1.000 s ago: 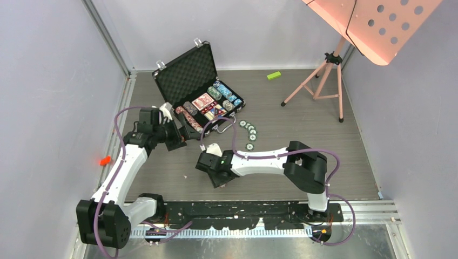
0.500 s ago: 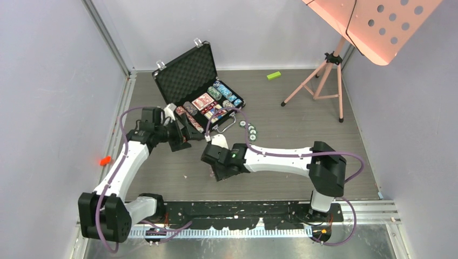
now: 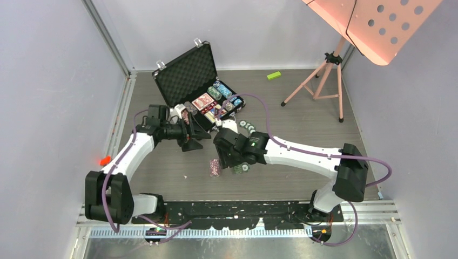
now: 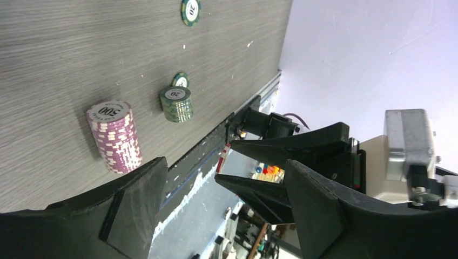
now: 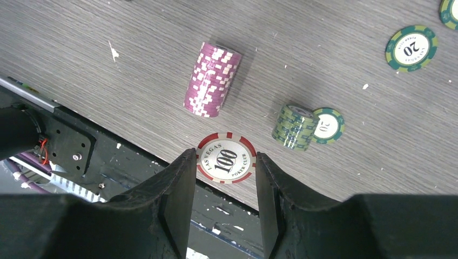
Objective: Pack up texas hold em set
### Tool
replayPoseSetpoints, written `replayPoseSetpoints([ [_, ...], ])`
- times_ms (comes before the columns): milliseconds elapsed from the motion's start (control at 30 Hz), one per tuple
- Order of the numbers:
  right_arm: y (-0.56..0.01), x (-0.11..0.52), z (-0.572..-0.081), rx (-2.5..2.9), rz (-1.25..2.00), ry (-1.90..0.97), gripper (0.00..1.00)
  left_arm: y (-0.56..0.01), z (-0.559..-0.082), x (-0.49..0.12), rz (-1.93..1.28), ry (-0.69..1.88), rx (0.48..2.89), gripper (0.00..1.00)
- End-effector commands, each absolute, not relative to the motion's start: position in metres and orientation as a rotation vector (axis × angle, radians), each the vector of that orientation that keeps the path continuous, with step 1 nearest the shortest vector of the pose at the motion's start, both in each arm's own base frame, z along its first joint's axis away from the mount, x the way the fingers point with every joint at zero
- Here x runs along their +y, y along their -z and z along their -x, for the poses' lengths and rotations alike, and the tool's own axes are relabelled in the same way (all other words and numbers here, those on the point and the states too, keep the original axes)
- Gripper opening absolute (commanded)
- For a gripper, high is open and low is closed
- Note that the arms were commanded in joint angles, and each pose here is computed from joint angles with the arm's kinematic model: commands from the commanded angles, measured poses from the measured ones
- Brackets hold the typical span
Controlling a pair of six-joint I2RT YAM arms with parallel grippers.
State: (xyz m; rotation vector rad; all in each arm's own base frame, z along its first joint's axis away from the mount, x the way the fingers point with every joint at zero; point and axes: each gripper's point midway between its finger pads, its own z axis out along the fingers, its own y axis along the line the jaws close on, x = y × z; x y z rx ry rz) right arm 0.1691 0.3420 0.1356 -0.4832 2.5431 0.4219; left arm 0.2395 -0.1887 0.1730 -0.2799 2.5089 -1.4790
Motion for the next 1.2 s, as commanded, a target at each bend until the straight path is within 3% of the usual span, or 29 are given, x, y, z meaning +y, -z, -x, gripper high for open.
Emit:
replayPoseSetpoints([
  [0,-0.161,0.346,-0.174,2.492,0.503,-0.543,0.45,-0.19,-0.235,-0.207,0.174,1.631,2.479,0.82],
  [633,-0.198,0.361,-0.193,2.413,0.518,-0.656,0.45,-0.181,-0.224,-0.234,0.065,1.704,2.554,0.67],
  [1167,-0.195,0.375,-0.205,2.419,0.533,-0.655,0.45,-0.176,-0.215,-0.242,0.026,1.739,2.589,0.4],
])
